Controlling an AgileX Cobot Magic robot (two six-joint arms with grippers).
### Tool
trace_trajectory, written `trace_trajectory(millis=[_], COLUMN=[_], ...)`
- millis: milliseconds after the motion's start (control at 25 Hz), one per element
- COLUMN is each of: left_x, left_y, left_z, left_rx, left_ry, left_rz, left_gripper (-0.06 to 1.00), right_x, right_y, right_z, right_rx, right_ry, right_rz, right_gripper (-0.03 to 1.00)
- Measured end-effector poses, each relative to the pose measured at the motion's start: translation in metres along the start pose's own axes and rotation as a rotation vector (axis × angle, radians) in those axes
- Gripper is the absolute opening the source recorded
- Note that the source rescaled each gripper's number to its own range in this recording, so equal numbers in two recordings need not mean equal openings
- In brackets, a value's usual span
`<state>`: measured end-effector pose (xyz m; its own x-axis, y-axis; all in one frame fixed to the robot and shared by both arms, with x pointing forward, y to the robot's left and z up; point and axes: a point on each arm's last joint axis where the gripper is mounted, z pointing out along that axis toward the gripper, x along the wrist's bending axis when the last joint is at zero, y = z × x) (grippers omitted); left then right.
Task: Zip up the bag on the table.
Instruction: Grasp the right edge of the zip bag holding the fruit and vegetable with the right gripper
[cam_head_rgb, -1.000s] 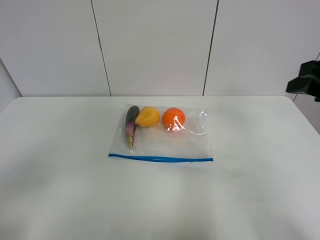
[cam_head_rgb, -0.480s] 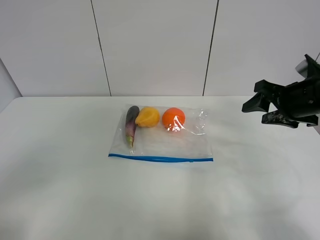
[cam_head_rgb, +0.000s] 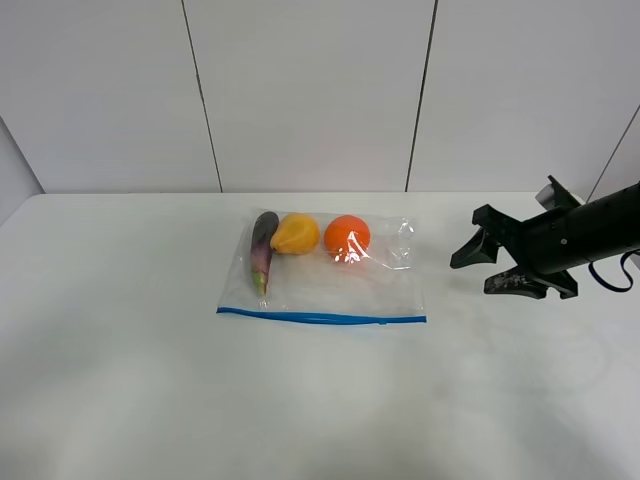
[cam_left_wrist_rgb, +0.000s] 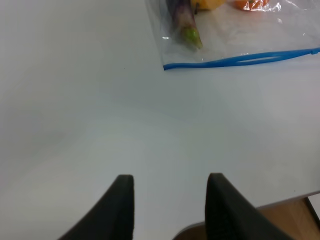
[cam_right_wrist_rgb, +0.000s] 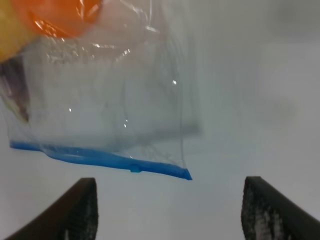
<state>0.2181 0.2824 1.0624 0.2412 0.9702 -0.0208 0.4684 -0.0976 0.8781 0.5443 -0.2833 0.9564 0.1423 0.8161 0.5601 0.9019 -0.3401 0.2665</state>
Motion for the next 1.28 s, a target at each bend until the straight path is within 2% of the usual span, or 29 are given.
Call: trace_trajectory(millis=[440,560,680,840,1080,1280], left_x=[0.0,0.0,0.0,0.0,0.0,0.0], left_y=[0.0,0.0,0.0,0.0,0.0,0.0], left_z=[0.0,0.0,0.0,0.0,0.0,0.0], left_rx=[0.0,0.0,0.0,0.0,0.0,0.0], left_ry=[0.0,0.0,0.0,0.0,0.0,0.0], left_rz=[0.0,0.0,0.0,0.0,0.0,0.0], left_gripper=[1.0,1.0,1.0,1.0,1.0,1.0], right_x=[-0.022,-0.018,-0.008,0.0,-0.001,-0.016], right_y=[-0.006,-0.008,-0.014,-0.022,-0.023,-0.015], right_z=[0.059,0.067,0.076,0.09,0.094,0.085], right_rx=[0.113,0.12,0.132,0.149,0.148,0.126], right_ry=[0.147,0.179,0.204,0.189,0.175,0.169], right_rz=[0.082,0.057,0.013,-0.01,-0.014,0.003], right_gripper=[1.0,0.99,0.94,0.91,0.9,0.9])
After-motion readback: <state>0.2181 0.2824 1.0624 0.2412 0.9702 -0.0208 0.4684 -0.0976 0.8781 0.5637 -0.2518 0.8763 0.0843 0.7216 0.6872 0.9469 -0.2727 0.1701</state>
